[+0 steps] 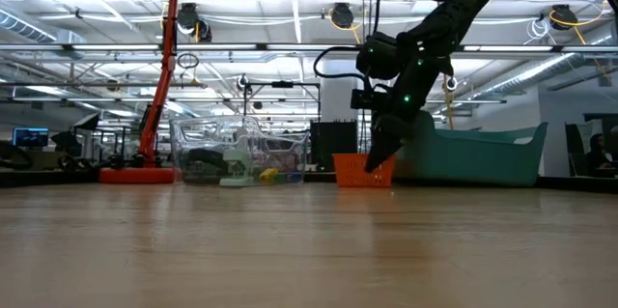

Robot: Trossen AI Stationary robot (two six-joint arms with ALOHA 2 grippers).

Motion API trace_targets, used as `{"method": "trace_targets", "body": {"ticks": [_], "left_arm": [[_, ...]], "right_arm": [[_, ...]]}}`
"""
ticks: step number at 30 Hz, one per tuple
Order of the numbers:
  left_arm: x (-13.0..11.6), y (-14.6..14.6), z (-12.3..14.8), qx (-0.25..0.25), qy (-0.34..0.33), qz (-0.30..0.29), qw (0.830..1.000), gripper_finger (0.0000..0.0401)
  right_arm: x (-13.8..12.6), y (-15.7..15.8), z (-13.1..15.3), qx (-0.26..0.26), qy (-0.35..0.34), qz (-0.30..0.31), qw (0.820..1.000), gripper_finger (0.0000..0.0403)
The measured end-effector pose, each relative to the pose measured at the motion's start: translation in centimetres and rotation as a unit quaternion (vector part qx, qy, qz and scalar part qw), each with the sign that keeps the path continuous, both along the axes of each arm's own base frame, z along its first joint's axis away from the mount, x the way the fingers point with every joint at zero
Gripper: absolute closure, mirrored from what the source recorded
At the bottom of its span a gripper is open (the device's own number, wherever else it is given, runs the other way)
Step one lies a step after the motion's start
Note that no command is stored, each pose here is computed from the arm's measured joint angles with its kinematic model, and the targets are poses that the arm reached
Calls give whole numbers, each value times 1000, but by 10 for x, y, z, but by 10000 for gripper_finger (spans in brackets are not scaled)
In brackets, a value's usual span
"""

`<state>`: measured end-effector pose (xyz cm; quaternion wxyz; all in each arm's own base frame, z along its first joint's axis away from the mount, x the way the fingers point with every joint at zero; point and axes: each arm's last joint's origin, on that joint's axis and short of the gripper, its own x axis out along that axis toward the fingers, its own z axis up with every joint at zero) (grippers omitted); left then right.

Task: Pick and place Stapler, Stapler remover, tape
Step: Adjust the bins

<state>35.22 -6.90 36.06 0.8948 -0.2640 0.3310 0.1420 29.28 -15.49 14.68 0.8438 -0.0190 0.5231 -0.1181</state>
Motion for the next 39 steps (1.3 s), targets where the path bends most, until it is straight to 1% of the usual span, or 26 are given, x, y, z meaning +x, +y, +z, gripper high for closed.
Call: {"method": "trace_targets", "body": {"ticks": [7, 14, 22, 28, 32, 39], "left_arm": [[1, 2, 1, -7, -5, 9, 1000, 215], [2, 2, 1, -10, -10, 11, 1000, 215], [3, 4, 2, -11, -15, 14, 1000, 215], [3, 8, 2, -11, -15, 18, 1000, 215], [3, 8, 2, -10, -15, 17, 1000, 215], [3, 8, 2, -4, -15, 12, 1000, 215]], "right_arm": [[2, -6, 4, -5, -5, -3, 1000, 403], [4, -11, 9, -28, 1, -1, 1000, 403], [-1, -20, 9, -35, 1, -4, 999, 403], [-1, -20, 9, -35, 2, -3, 999, 400], [-1, -19, 9, -30, 2, -8, 1000, 379], [2, -14, 11, -27, -2, -6, 1000, 318]]}}
